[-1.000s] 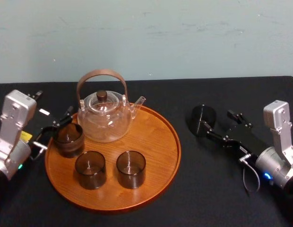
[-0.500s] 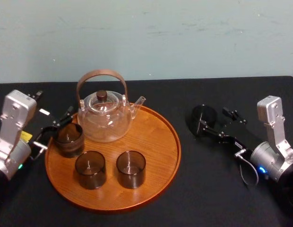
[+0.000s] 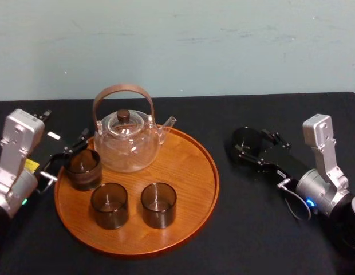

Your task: Pick up the glass from the table and place it on the tray.

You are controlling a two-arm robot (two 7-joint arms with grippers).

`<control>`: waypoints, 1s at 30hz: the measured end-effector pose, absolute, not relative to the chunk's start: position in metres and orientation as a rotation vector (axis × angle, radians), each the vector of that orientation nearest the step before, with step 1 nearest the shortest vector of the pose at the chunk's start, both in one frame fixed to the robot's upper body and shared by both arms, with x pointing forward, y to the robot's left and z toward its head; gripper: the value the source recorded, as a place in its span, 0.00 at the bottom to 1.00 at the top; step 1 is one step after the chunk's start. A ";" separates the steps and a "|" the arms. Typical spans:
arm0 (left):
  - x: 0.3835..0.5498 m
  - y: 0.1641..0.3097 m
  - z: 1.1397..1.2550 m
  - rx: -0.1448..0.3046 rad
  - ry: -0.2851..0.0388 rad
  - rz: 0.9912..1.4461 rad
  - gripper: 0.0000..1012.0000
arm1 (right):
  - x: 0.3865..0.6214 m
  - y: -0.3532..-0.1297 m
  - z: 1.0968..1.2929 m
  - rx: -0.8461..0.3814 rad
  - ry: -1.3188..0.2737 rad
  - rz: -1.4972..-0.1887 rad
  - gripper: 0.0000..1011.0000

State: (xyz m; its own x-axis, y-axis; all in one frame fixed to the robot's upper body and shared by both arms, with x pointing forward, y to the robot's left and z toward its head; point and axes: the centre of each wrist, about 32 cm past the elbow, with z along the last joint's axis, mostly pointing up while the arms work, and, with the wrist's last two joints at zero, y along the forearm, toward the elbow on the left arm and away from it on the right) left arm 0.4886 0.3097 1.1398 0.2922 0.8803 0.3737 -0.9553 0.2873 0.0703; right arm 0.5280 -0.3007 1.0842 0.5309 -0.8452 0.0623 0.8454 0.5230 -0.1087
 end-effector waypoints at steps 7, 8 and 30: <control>0.489 0.310 1.140 0.304 -0.285 1.248 0.99 | 0.529 -0.300 1.084 -0.132 0.000 -1.005 0.99; 0.489 0.310 1.140 0.304 -0.285 1.248 0.99 | 0.530 -0.300 1.084 -0.132 0.000 -1.004 0.99; 0.489 0.310 1.140 0.304 -0.285 1.248 0.99 | 0.531 -0.298 1.085 -0.147 0.020 -0.994 0.99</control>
State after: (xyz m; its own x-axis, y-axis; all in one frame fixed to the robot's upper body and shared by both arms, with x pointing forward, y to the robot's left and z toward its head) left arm 0.4886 0.3096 1.1398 0.2923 0.8803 0.3737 -0.9552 0.2873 0.0703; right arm 0.5314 -0.2982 1.0855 0.5459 -0.8364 0.0503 0.8336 0.5361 -0.1327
